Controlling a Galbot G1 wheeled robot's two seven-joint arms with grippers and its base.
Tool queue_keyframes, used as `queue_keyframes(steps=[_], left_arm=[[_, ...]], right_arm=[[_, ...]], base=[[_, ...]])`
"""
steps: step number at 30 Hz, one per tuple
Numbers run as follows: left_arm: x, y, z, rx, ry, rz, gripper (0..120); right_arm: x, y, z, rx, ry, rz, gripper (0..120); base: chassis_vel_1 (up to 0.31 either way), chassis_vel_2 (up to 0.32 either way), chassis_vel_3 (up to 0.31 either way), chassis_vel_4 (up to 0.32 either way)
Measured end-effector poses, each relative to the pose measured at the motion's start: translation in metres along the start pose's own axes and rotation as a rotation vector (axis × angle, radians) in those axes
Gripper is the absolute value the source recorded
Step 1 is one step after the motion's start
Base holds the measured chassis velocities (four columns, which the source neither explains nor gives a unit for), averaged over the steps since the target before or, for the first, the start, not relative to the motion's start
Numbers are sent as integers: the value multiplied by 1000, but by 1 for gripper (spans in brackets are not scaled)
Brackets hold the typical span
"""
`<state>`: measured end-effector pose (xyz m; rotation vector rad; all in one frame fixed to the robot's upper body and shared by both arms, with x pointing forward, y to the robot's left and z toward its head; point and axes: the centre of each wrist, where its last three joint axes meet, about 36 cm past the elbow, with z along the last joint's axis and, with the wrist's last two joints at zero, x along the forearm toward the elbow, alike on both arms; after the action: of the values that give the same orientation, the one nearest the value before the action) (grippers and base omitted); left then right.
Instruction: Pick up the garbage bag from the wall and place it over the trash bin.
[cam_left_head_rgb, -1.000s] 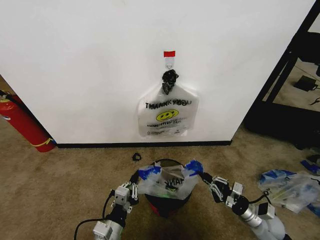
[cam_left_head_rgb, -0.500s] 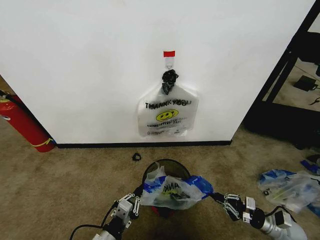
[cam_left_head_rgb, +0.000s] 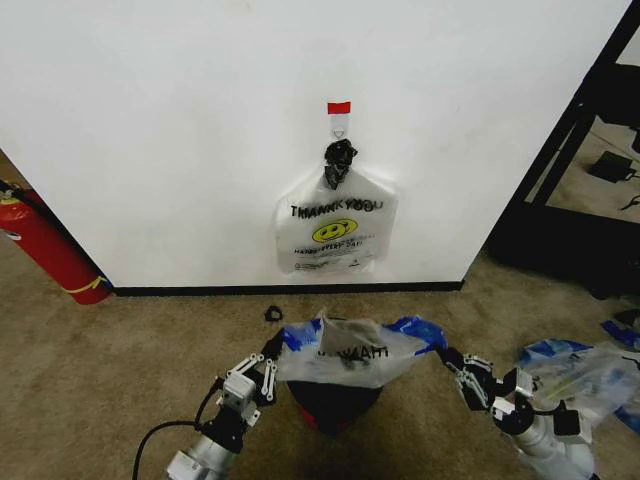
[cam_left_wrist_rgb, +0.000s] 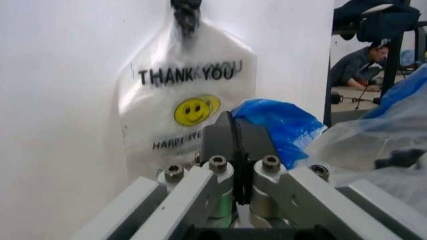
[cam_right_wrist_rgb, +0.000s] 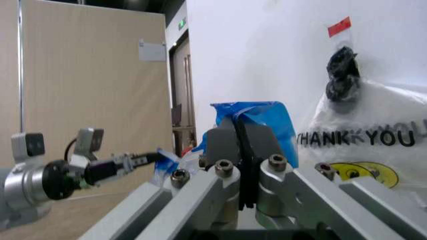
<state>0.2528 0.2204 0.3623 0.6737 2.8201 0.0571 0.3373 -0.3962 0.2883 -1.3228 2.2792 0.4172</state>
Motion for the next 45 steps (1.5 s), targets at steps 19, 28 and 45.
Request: queue_keyframes(steps=[19,28,45], left_arm=[[59,13,46,-106,128,183,0],[81,27,55,-188,168,279,0],[91,52,100,-290,275,317,0]], right_arm=[[58,-8,12,1,277,-151,0],[92,-7,18,-17,366,-138,0],[103,7,67,-25,354,56,0]], base=[[0,0,0,0],[0,0,0,0],[0,0,0,0]])
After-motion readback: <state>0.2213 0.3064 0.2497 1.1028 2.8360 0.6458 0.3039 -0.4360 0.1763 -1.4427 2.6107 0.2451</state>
